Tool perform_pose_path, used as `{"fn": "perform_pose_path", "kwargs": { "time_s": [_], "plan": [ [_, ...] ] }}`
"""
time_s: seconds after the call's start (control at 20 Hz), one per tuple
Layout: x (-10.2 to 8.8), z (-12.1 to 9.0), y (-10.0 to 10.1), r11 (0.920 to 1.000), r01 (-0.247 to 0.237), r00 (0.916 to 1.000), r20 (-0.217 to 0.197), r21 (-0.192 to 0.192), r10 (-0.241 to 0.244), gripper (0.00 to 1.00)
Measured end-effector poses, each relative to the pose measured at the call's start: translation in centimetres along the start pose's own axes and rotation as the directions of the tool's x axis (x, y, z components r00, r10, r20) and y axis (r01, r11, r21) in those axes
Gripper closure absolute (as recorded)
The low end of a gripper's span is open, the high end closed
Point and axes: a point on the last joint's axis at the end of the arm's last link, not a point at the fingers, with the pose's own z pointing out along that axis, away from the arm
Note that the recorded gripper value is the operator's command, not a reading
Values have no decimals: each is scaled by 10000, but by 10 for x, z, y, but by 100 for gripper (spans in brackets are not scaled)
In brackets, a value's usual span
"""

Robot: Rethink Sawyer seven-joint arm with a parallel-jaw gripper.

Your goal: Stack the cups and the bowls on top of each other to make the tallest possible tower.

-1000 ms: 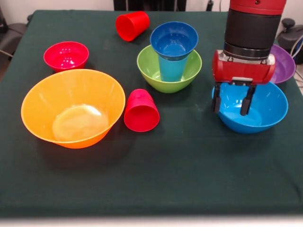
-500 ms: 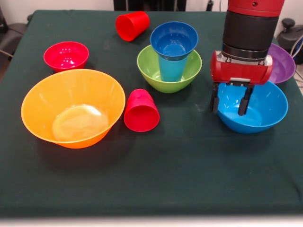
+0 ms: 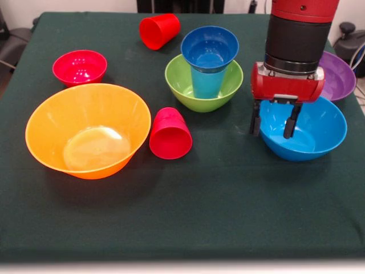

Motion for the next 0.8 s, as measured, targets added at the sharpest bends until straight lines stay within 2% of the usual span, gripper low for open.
{"fn": "perform_pose_path", "kwargs": {
  "time_s": [0.4, 0.8],
  "plan": [
    [1, 0, -9, 9998, -181, 9998, -102, 16, 181, 0],
    [20, 0, -16, 9994, -340, 9979, -556, -62, 336, 0]
  ]
}}
